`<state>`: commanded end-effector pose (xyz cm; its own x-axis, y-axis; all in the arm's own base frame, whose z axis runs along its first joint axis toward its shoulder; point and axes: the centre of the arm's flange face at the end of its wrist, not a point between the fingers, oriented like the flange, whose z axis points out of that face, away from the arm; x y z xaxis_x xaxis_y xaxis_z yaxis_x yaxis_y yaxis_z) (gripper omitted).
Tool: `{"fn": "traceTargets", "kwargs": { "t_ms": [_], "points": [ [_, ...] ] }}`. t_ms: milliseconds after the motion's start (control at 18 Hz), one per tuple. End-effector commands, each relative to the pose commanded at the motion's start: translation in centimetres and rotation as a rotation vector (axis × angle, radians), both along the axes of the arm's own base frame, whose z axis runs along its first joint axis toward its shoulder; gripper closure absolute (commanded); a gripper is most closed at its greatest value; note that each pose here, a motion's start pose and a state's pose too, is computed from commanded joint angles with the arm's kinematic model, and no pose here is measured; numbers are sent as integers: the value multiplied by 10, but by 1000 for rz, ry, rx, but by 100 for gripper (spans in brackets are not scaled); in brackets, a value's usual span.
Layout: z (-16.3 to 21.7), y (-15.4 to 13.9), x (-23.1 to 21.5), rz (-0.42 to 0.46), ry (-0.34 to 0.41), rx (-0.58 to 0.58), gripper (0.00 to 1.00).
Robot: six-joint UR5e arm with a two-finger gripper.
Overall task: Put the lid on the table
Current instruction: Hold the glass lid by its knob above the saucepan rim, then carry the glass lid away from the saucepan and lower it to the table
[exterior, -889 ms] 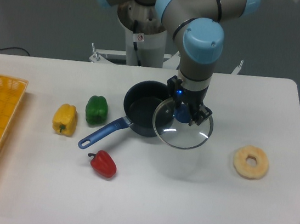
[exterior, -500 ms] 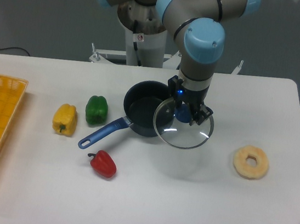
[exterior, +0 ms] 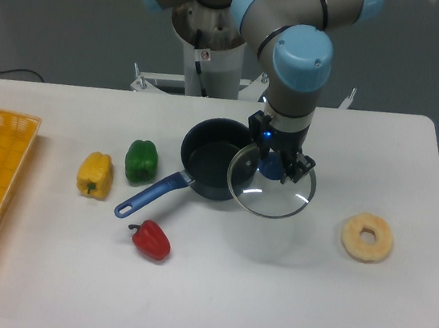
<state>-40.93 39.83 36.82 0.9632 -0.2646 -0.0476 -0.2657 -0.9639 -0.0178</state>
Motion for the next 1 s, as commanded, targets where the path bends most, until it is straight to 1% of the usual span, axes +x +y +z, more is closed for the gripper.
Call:
{"fn": "traceTargets", "kwargs": {
  "t_ms": [278, 611, 833, 1000],
  "points": [
    [1, -8, -15, 23, 16, 7, 46],
    [-23, -7, -37, 40, 27, 11, 46],
    [-54, -4, -42, 42, -14, -12, 46],
    [-62, -1, -47, 37, -24, -17, 46]
  ]
}}
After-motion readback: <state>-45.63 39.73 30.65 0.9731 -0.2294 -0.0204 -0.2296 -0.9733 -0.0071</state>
